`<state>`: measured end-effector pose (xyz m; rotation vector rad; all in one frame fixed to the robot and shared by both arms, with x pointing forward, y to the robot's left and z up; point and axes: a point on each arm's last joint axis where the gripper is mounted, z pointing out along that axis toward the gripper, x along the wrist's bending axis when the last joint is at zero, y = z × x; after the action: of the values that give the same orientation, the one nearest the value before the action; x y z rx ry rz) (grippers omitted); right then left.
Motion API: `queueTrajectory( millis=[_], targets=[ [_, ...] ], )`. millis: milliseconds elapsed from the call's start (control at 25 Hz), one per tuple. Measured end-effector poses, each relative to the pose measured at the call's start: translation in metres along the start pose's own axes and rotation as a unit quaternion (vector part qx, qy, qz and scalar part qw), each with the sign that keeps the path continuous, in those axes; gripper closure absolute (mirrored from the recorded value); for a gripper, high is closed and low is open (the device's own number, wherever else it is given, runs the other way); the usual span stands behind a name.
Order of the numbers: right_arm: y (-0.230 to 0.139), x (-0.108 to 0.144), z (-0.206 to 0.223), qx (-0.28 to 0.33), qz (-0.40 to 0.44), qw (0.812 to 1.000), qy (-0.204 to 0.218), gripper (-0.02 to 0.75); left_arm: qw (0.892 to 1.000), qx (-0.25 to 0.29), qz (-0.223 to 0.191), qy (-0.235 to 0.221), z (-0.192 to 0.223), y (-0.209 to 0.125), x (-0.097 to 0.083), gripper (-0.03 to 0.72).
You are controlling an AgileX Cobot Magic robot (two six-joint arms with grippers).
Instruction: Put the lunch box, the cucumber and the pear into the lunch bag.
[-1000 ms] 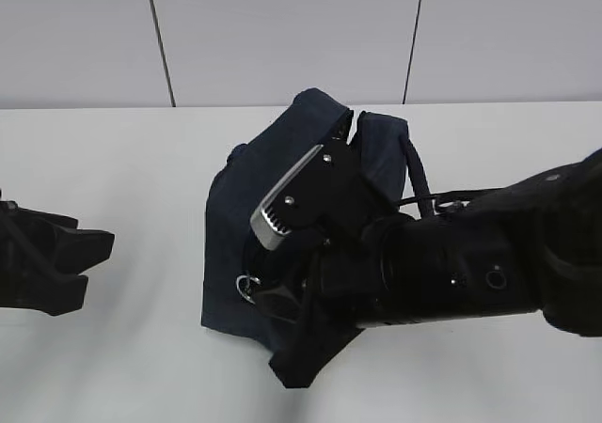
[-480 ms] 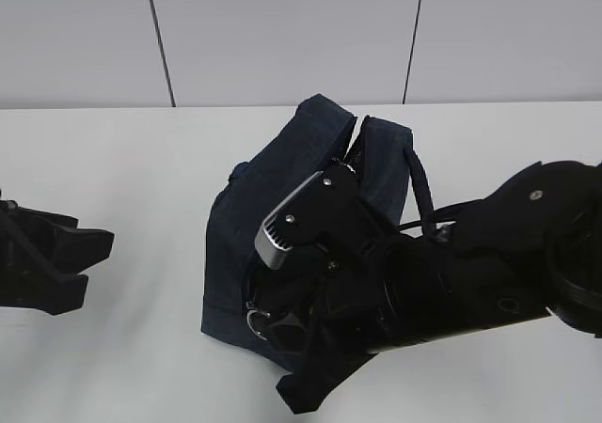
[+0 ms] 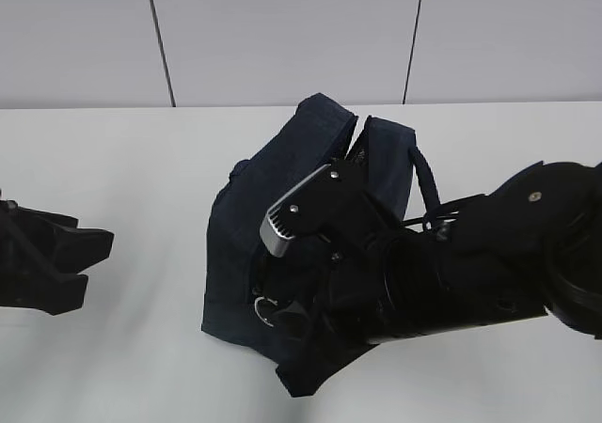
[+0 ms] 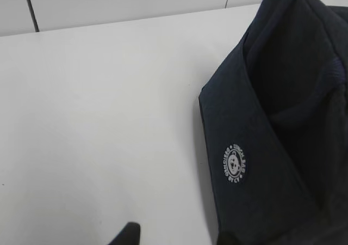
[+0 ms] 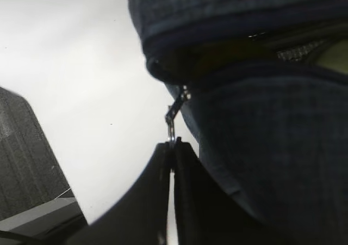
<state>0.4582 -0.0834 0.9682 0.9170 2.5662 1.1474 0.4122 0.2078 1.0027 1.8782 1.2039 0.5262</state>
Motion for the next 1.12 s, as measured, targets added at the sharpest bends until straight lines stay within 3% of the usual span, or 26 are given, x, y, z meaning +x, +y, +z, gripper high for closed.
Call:
queueTrajectory(
  millis=[480, 800, 1120],
  targets=[
    [0.01, -0.002, -0.015, -0.032, -0.002, 0.999, -0.028, 0.738, 1.0, -0.003, 0.0, 0.001, 0.0, 0.0, 0.0, 0.426],
    [0.009, 0.007, -0.015, -0.022, -0.004, 1.0, 0.022, 0.738, 1.0, -0.003, 0.0, 0.002, 0.0, 0.001, 0.0, 0.431],
    [0.008, 0.008, -0.015, -0.02, -0.005, 0.999, 0.031, 0.738, 1.0, 0.006, 0.0, 0.002, 0.003, -0.001, 0.0, 0.431]
  ],
)
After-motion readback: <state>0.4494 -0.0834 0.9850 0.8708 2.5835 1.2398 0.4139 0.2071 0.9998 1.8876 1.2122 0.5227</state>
